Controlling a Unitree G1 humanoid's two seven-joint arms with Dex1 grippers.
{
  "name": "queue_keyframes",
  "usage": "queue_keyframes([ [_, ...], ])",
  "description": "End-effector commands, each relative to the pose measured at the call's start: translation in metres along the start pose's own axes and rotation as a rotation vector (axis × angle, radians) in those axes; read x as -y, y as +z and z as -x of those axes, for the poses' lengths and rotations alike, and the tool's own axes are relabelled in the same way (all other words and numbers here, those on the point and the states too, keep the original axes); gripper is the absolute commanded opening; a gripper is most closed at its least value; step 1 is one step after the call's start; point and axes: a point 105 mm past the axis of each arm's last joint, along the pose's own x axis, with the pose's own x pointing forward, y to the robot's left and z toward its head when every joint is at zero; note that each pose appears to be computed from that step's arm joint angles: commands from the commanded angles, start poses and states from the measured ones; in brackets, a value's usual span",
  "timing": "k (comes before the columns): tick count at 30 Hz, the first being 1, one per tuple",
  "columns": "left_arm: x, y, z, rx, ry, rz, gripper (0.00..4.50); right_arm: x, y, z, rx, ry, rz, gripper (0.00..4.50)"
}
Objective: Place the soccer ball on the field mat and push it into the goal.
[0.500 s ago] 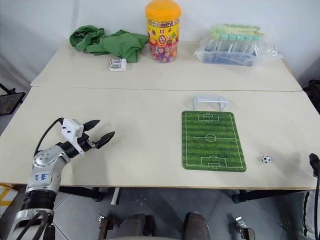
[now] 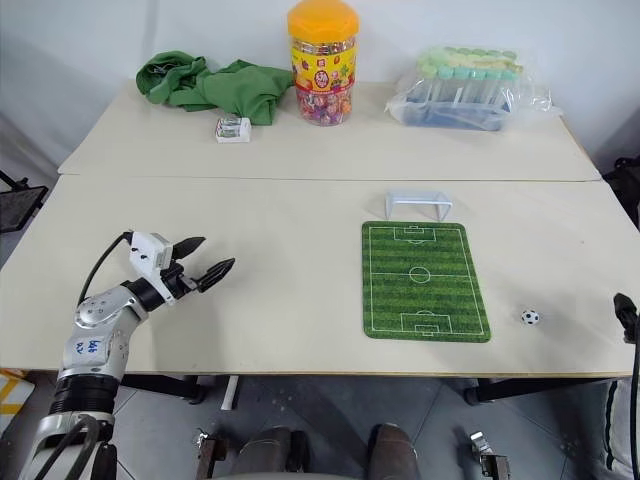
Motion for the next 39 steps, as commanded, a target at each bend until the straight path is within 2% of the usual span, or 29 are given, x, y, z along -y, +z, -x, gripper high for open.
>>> queue_keyframes([
  [1, 0.015, 0.016, -0.008, 0.038, -0.143, -0.047, 4.5, -0.03, 0.03, 0.001, 0.046, 0.155, 0.074, 4.49],
  [5, 0.032, 0.024, -0.012, 0.098, -0.31, -0.047, 4.5, -0.075, 0.027, 0.007, -0.011, 0.381, 0.131, 4.49],
  [7, 0.041, 0.028, -0.013, 0.134, -0.398, -0.006, 4.5, -0.086, 0.021, 0.009, -0.045, 0.459, 0.157, 4.49],
  [13, 0.061, 0.027, -0.006, 0.156, -0.543, 0.045, 4.5, -0.087, -0.003, 0.01, -0.147, 0.511, 0.166, 4.49],
  [20, 0.065, 0.02, 0.0, 0.142, -0.504, 0.055, 4.5, -0.092, -0.024, 0.02, -0.221, 0.559, 0.112, 4.49],
  [24, 0.063, 0.017, -0.001, 0.146, -0.492, 0.054, 4.5, -0.094, -0.033, 0.013, -0.223, 0.553, 0.09, 4.49],
  [27, 0.063, 0.02, -0.003, 0.159, -0.49, 0.043, 4.5, -0.098, -0.033, 0.007, -0.204, 0.562, 0.079, 3.89],
  [36, 0.061, 0.017, -0.002, 0.162, -0.485, 0.029, 4.5, -0.102, -0.029, 0.015, -0.204, 0.608, 0.088, 0.86],
  [39, 0.061, 0.015, 0.0, 0.16, -0.5, 0.015, 4.5, -0.108, -0.018, 0.02, -0.182, 0.646, 0.124, 0.84],
])
